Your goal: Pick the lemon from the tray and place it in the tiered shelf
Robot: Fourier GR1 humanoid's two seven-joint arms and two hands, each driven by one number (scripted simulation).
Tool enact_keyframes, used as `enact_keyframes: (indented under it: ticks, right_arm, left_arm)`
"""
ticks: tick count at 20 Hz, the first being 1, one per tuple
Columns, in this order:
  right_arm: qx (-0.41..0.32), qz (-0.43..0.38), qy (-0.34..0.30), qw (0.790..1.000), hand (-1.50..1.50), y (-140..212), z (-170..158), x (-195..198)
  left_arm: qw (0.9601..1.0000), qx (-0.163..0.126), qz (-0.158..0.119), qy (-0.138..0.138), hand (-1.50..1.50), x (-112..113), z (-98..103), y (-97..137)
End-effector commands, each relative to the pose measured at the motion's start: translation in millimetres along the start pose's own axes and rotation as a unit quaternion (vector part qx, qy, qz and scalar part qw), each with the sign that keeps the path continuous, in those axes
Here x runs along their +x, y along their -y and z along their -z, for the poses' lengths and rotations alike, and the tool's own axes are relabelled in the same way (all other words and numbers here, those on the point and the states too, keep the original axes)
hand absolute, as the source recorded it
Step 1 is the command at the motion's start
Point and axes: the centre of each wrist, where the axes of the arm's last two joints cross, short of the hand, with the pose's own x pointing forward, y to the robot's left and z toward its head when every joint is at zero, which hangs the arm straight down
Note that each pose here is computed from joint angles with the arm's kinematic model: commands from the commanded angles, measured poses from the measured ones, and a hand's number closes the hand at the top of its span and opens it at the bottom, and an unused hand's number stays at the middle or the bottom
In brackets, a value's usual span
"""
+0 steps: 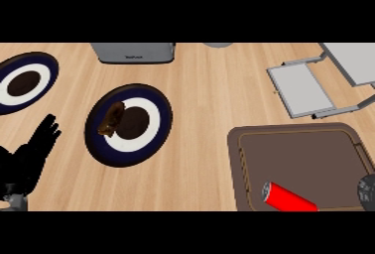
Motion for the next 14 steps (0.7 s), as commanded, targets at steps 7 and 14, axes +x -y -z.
enact_keyframes:
  ticks: [7,14]
  right_arm:
    - [-0.063,0.084,-0.051,0.993,-1.5,107,-52,11]
    - [-0.054,0.047,-0.074,0.995,-1.5,178,-80,-8]
  left_arm:
    - [0.9996,0.018,0.005,-0.02,0.0,-10,-2,-1]
    - [0.9992,0.022,-0.001,-0.033,0.0,-13,-13,-13]
